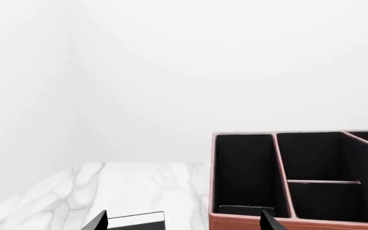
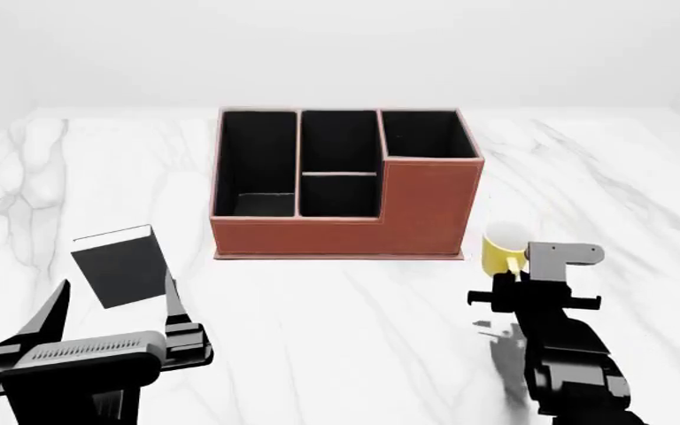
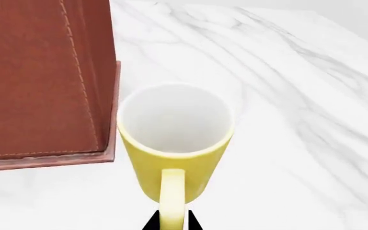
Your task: Pick up the yellow and white mug and place it to the right of the caddy.
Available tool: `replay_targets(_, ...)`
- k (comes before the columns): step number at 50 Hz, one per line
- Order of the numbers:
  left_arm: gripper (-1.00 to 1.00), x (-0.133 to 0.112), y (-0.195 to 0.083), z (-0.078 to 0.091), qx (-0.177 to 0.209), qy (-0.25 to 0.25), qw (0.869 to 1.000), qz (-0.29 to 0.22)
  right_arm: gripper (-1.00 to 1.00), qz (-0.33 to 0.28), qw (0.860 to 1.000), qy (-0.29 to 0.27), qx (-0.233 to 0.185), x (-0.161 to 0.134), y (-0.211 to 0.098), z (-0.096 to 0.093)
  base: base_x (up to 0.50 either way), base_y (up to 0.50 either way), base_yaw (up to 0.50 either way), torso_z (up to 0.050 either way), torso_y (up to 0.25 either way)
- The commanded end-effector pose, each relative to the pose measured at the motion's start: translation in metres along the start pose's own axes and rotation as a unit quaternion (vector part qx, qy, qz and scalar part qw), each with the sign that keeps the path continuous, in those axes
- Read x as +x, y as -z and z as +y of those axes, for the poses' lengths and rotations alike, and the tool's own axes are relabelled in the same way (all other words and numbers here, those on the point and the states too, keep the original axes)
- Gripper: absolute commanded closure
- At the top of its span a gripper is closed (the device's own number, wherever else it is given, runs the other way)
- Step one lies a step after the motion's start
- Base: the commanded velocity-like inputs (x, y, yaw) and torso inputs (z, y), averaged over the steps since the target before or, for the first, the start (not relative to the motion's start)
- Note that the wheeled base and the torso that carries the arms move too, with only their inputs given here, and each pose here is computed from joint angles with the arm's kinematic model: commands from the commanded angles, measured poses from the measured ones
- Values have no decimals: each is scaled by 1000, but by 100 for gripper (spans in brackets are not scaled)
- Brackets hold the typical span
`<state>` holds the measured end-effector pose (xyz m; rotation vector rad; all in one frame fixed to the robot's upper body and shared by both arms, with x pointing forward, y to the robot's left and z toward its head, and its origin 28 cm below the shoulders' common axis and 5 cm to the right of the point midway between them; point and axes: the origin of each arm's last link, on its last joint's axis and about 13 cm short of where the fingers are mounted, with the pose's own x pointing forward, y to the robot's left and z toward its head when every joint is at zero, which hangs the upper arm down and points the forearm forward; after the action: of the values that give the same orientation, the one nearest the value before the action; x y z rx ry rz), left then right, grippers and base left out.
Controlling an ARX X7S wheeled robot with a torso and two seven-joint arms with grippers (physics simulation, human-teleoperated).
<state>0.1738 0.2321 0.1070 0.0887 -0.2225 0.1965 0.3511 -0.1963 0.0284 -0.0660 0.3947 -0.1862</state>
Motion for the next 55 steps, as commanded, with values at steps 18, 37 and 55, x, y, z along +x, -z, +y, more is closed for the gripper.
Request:
replay_targets(18, -100, -1, 1, 1, -2, -1, 1000, 0, -100, 10, 1000, -1, -7, 0, 1, 0, 0, 0, 0, 0, 0)
replay_targets(37, -100, -2, -1, 1, -3, -2, 1000, -2, -100, -27, 1000, 8, 1, 0, 0, -9, 0, 0, 0, 0, 0)
replay_targets(55, -100, -3, -3, 0, -3, 0, 1000, -5, -100, -82, 997, -11, -5, -62, -5, -13, 0, 0, 0, 0, 0)
